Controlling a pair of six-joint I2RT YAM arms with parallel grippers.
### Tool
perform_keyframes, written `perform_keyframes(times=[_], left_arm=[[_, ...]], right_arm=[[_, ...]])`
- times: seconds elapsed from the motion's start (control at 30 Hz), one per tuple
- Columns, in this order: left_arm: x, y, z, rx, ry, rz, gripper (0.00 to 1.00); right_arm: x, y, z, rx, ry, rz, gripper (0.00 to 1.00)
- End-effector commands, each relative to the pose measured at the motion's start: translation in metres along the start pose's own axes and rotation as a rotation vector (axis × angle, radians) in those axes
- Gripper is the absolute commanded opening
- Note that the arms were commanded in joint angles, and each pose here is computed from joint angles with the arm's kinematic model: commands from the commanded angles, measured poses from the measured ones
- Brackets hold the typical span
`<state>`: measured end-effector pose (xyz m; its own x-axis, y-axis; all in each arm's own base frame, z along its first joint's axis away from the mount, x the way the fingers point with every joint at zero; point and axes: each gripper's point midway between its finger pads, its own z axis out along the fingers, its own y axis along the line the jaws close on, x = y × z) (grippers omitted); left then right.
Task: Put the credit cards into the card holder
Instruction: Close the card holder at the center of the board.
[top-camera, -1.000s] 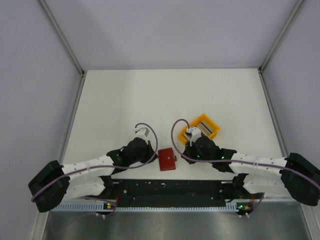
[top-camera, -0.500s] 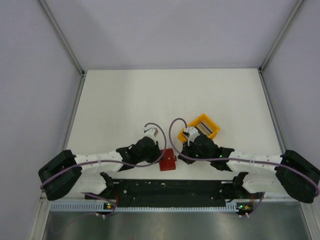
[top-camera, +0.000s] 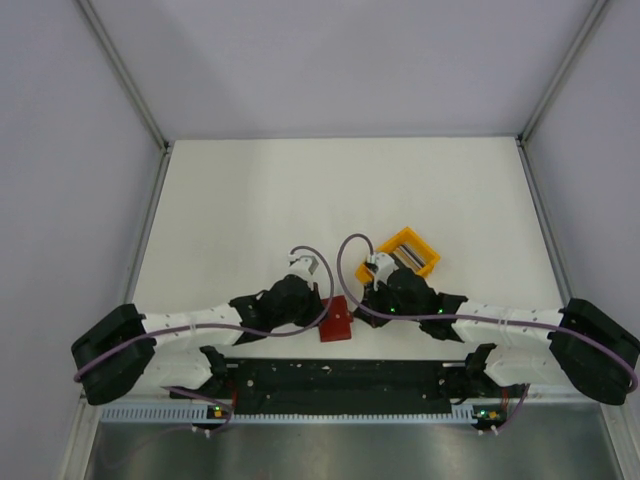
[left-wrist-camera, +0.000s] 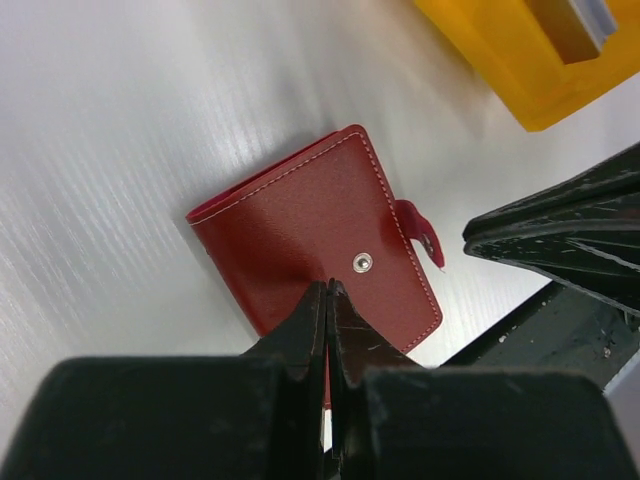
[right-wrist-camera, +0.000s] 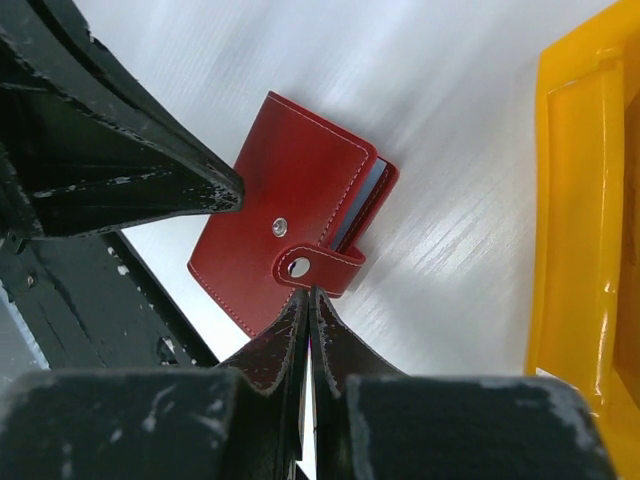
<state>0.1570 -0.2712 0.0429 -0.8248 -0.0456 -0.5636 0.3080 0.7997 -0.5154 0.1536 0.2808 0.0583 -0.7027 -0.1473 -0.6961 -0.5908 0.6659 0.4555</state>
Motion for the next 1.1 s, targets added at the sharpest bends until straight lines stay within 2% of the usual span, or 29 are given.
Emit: perform_keyframes(times=[0.0,0.17,0.33,0.4,0.63,0.8,1.07], left_arm=[[-0.020,-0.023,-0.011,0.073,-0.057,0.023,0.00],[-0.030,-0.023,-0.023,0.063,-0.102,-0.017,0.00],[-0.034,-0.014,-0.039,0.002,-0.105,-0.022,0.00],[-0.032,-0.006,-0.041,-0.020,-0.116,-0.029,0.00],[-0.048,0.003,-0.050,-0.121,-0.154,-0.031,0.00],[-0.051,0.014,-0.058,-0.185,-0.166,-0.039,0.00],[-0.045,0.035,-0.061,-0.283,-0.148,-0.003,0.00]], right_arm=[[-0.029,0.011,-0.002,-0.012,-0.071,0.040,0.00],[-0.035,0.007,-0.003,0.036,-0.078,0.082,0.00],[-0.041,-0.001,-0.004,0.106,-0.105,0.196,0.00],[-0.046,0.018,-0.005,0.031,-0.082,0.183,0.00],[-0.034,0.012,-0.003,0.046,-0.059,0.214,0.00],[-0.034,0.014,-0.007,0.020,-0.086,0.216,0.00],[-0.038,0.003,-0.021,0.075,-0.136,0.211,0.01]])
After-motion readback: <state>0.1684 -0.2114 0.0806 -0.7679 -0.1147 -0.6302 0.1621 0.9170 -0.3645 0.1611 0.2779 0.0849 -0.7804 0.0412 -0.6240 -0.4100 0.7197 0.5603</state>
